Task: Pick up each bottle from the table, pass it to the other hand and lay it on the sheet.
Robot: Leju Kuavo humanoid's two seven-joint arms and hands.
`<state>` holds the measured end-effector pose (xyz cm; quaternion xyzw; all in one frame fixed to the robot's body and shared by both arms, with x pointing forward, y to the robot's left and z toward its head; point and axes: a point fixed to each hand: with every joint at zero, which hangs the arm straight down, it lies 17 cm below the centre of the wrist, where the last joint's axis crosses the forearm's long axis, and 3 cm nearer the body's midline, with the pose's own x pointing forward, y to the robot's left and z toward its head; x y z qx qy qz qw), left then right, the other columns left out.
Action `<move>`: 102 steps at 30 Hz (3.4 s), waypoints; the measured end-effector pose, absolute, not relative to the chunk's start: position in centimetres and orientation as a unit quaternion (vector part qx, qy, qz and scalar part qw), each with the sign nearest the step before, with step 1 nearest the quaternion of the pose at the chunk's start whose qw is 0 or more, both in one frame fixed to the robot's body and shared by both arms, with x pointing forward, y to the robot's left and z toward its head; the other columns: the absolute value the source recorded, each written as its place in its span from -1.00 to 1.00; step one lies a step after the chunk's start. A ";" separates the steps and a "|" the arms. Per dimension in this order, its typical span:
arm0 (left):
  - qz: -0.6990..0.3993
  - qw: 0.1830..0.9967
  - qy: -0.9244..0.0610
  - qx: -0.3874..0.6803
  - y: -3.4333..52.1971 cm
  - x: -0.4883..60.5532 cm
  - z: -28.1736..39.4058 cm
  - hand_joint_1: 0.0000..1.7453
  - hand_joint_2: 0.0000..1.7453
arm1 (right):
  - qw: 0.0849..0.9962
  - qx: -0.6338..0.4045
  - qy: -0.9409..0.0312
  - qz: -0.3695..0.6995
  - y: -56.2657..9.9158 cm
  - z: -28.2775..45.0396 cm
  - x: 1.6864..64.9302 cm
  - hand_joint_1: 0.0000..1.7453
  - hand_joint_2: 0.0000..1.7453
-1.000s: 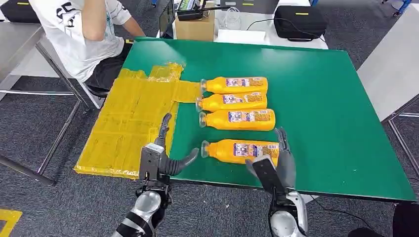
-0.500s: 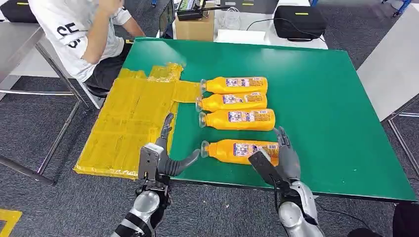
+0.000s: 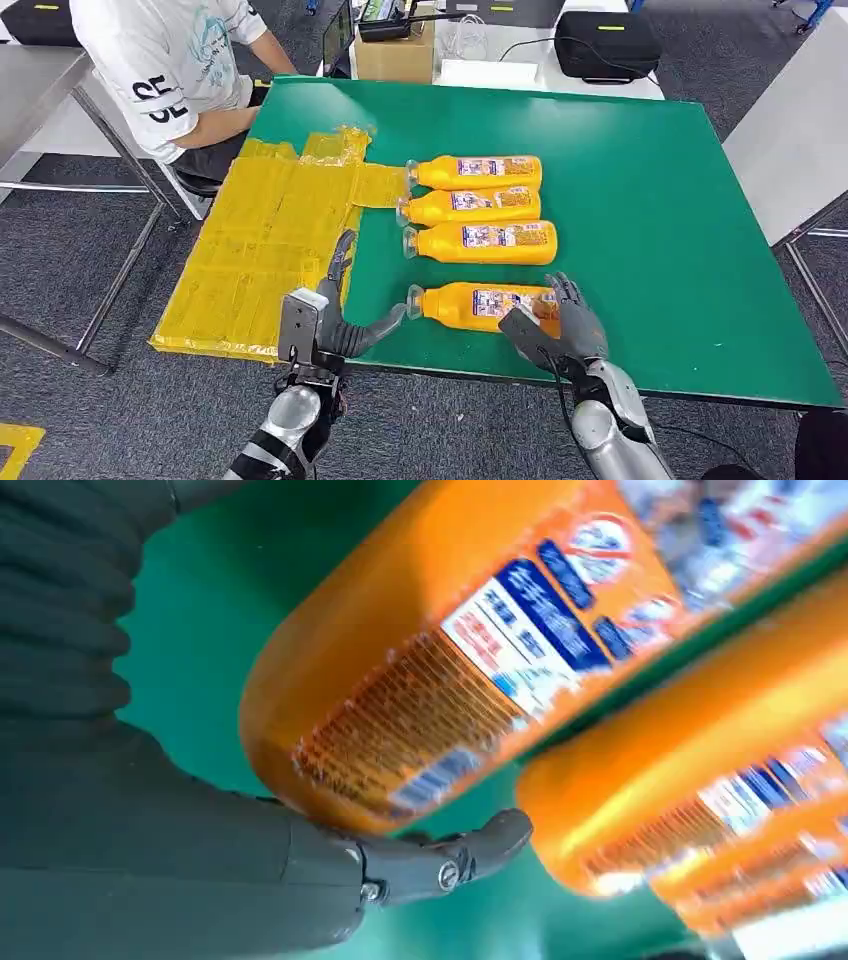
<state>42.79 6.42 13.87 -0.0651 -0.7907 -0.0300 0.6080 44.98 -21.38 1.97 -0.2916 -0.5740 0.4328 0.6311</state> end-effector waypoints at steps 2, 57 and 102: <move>-0.031 0.608 -0.790 -0.070 6.3 42.8 13.9 -1.00 1.00 | 0.633 -0.289 -0.559 0.450 -21.7 1.2 45.2 -1.00 1.00; 0.017 0.589 -0.808 -0.019 9.9 46.1 15.9 -1.00 1.00 | 0.553 -0.123 -0.798 0.207 -13.4 14.6 41.4 1.00 1.00; 0.018 0.623 -0.697 -0.354 0.9 44.7 19.1 -1.00 1.00 | 0.461 -0.115 -0.825 0.304 -4.6 15.0 43.8 1.00 1.00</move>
